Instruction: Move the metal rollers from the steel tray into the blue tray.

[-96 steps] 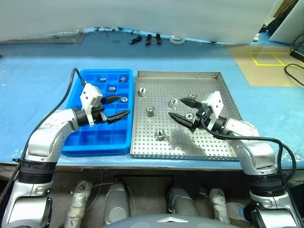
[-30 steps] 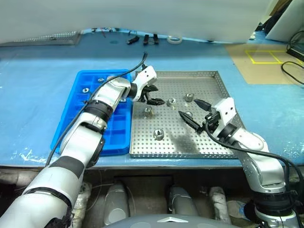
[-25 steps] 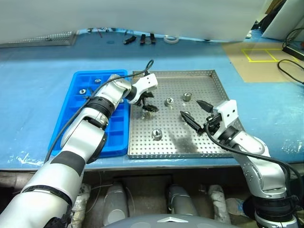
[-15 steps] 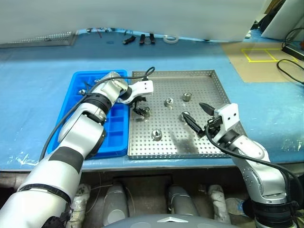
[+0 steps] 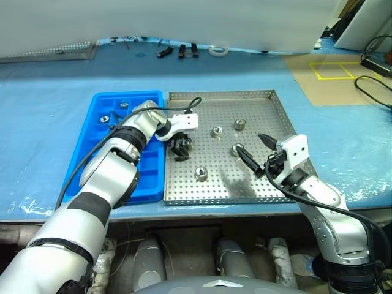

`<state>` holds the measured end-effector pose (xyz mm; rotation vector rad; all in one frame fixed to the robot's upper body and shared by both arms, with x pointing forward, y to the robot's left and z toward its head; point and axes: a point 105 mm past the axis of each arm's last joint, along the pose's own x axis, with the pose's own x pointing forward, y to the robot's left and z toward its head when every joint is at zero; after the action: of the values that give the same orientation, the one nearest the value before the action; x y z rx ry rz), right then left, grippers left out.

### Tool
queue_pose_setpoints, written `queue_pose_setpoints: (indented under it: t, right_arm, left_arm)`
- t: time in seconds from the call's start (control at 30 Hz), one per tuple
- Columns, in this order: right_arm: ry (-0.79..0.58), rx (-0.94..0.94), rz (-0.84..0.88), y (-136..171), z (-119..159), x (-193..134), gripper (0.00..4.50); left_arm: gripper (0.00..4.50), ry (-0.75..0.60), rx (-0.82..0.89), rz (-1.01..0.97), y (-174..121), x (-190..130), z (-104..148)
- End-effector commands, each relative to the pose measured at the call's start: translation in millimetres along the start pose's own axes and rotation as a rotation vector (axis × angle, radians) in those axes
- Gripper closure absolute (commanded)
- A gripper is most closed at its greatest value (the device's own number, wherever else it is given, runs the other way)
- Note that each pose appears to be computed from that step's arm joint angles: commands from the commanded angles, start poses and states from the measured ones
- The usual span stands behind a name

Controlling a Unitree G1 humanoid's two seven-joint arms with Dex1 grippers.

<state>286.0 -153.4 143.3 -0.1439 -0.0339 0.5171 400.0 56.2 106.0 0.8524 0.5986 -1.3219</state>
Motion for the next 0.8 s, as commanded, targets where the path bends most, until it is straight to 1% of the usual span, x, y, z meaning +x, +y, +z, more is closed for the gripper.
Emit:
queue_pose_setpoints:
  t: [0.03,0.1,0.27,0.53,0.63,0.7,0.77,0.8]
  right_arm:
    - [-0.052,-0.031,0.005,3,14,-1,0.46]
    - [-0.052,-0.031,0.007,3,14,-1,0.46]
    - [-0.054,-0.033,0.01,2,14,0,0.46]
    - [-0.057,-0.032,0.018,3,15,2,0.46]
    - [-0.067,-0.021,0.048,7,18,4,0.46]
    - [-0.08,-0.018,0.094,12,23,6,0.46]
    - [-0.087,-0.017,0.131,14,27,7,0.46]
    - [-0.087,-0.022,0.173,17,29,9,0.46]
  left_arm:
    - [0.62,0.0,0.003,-0.001,0,-3,-4]
    - [1.08,-0.009,-0.007,0.022,2,-2,-3]
    - [2.76,-0.02,-0.005,0.032,3,-3,-2]
    - [2.8,-0.047,0.0,0.018,2,-7,0]
    - [2.8,-0.138,0.007,-0.011,1,-15,13]
    - [2.8,-0.251,0.005,-0.015,2,-28,26]
    - [2.8,-0.327,0.012,-0.023,1,-38,34]
    - [2.8,-0.38,0.016,-0.02,0,-49,36]
